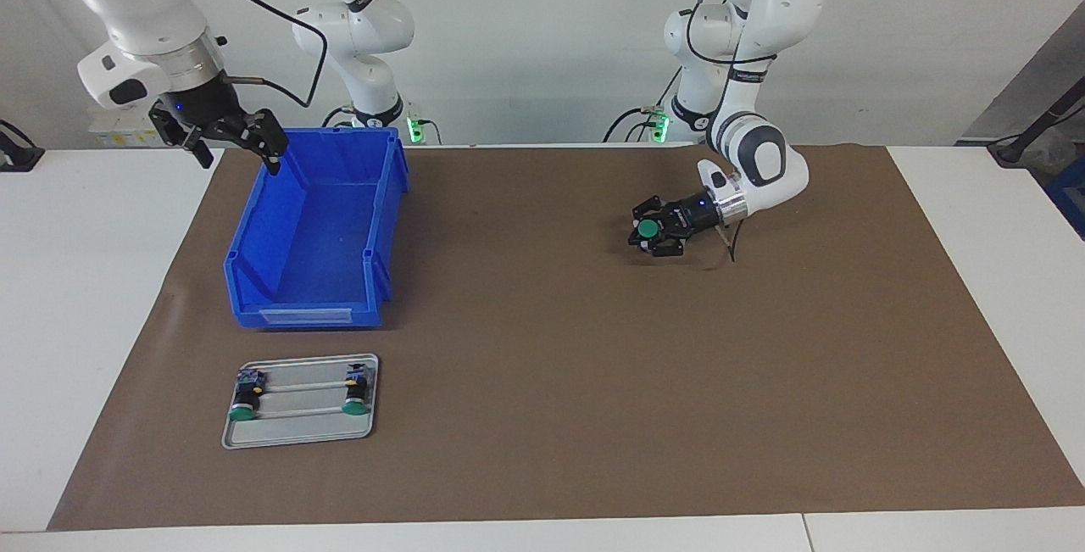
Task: Place and press button with both arms
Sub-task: 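Move the button nearer the robot, set it down, open the left gripper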
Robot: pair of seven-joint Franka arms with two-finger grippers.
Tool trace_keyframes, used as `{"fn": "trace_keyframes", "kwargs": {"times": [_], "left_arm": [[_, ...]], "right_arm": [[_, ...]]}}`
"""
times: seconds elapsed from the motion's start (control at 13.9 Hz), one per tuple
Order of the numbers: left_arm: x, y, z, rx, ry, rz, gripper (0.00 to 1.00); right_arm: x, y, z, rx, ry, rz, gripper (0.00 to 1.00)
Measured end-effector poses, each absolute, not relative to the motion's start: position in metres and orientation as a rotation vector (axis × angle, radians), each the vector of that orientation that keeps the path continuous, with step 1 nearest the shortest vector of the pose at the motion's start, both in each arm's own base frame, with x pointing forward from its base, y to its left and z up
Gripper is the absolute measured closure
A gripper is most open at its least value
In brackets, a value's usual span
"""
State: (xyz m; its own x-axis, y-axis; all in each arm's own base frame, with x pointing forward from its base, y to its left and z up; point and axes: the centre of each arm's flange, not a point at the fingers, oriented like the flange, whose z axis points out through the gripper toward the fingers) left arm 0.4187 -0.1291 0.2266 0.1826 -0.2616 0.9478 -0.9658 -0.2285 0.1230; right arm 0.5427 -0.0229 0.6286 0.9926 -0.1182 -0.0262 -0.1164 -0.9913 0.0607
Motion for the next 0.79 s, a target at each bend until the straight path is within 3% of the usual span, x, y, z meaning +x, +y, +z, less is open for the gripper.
{"fn": "trace_keyframes", "kwargs": {"times": [0.29, 0.79], "left_arm": [[0.415, -0.149, 0.224, 1.623, -1.178, 1.128, 0.81], [0.399, -0.146, 0.212, 1.604, -1.229, 1.146, 0.81]], "right_arm": [[0.543, -0.023, 0.629, 3.077, -0.181, -0.046, 0.00], [0.543, -0.023, 0.629, 3.077, -0.181, -0.046, 0.00]]}}
